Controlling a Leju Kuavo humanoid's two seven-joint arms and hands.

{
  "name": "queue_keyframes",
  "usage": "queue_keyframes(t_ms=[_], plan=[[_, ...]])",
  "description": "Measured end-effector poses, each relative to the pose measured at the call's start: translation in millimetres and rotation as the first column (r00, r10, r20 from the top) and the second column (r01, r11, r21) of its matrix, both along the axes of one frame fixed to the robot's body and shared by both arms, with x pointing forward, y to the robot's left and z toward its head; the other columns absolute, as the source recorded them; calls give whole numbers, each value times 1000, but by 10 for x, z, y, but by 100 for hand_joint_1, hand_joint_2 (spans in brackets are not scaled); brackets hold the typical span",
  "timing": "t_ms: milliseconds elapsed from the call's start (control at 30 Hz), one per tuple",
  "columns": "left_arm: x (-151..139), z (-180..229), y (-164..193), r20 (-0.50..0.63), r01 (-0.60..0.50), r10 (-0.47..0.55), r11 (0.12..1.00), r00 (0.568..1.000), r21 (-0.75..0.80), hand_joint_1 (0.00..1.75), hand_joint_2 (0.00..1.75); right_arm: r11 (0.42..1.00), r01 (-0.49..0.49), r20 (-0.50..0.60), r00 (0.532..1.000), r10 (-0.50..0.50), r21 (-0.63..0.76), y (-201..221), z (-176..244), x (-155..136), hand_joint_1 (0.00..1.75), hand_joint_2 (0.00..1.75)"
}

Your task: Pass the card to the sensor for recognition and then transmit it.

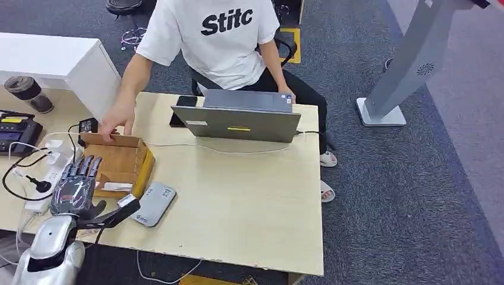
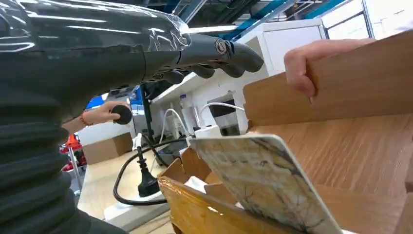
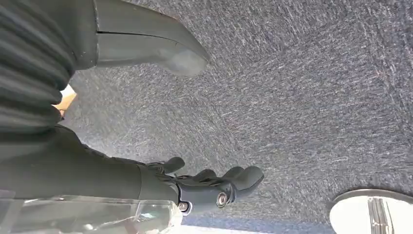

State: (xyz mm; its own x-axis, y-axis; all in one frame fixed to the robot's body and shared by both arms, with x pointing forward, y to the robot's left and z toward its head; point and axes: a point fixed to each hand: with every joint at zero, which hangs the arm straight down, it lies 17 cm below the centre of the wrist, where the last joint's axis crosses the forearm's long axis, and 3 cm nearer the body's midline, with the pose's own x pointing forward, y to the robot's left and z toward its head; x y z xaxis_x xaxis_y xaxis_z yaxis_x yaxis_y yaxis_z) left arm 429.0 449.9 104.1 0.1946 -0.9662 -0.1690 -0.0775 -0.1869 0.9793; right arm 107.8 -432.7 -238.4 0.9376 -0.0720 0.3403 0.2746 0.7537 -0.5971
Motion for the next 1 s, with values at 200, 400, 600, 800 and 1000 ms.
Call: queue_keyframes(t_ms=[200,400,600,800,1000], plan=[[-10,-77,12,-16,-5,4,1000,1000,-13,145,175,1000,-1,0,1000,1,-1,-5,2,3,0,175],[-17,-128,0,-29,1,-2,1000,1000,-25,148,175,1000,-2,0,1000,2,-2,-8,3,6,0,175],[-19,-150,-5,-33,5,-6,999,999,-32,143,175,1000,-16,-1,1000,16,-7,-19,8,21,0,175],[-10,-159,-60,-33,24,-26,999,999,-40,141,175,1000,-17,0,1000,17,-9,-31,12,25,0,175],[-11,-166,-74,-32,22,-24,999,999,-47,147,175,1000,-17,0,1000,17,-10,-33,12,25,0,175]])
